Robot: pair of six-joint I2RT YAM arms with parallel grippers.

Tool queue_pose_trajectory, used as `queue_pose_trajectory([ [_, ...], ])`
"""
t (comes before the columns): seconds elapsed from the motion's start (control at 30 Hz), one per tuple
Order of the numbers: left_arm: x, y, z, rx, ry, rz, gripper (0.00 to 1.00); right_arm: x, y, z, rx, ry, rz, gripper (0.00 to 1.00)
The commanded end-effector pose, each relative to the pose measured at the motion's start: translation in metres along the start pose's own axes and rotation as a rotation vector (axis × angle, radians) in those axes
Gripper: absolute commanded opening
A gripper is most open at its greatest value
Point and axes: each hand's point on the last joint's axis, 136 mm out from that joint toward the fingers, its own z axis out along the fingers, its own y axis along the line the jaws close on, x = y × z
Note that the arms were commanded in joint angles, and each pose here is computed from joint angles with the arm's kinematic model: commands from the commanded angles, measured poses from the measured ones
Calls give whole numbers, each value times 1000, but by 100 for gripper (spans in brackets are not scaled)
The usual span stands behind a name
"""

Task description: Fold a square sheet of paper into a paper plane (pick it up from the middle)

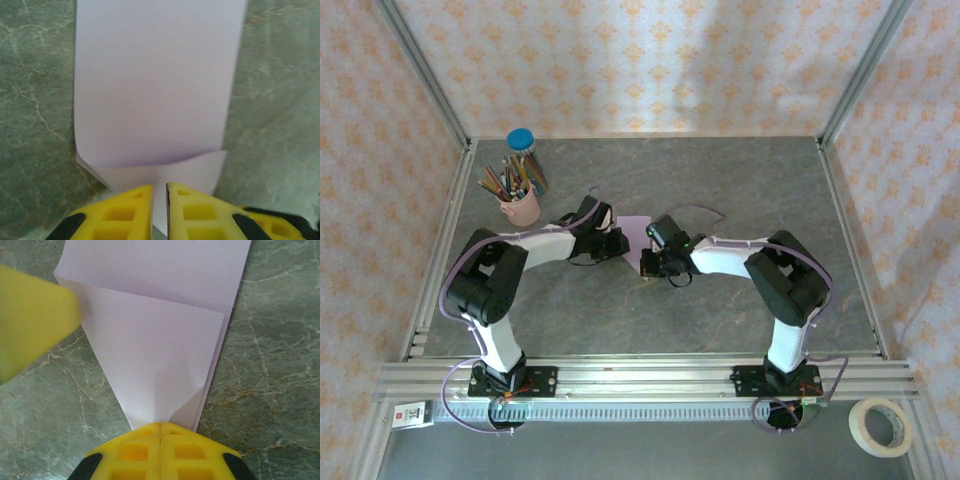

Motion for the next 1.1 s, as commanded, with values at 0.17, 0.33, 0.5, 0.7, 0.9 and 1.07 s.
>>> queue_pose_trajectory([
  [0.17, 5, -25, -21, 175, -71, 31, 12, 16, -20, 9, 88, 53, 32, 1],
  [0.33, 19, -31, -8, 189, -16, 44, 5, 18, -20, 10, 77, 56, 30, 0],
  [0.5, 24, -32, 1, 167, 4, 57, 4, 19, -20, 10, 77, 58, 31, 0],
  [0.7, 28, -27, 11, 157, 34, 51, 3, 21, -22, 10, 82, 64, 34, 0],
  [0.9, 26, -23, 15, 131, 31, 54, 3, 29, -28, 13, 94, 85, 35, 0],
  [1.07, 23, -17, 18, 96, 19, 46, 3, 39, -36, 15, 114, 112, 31, 0],
])
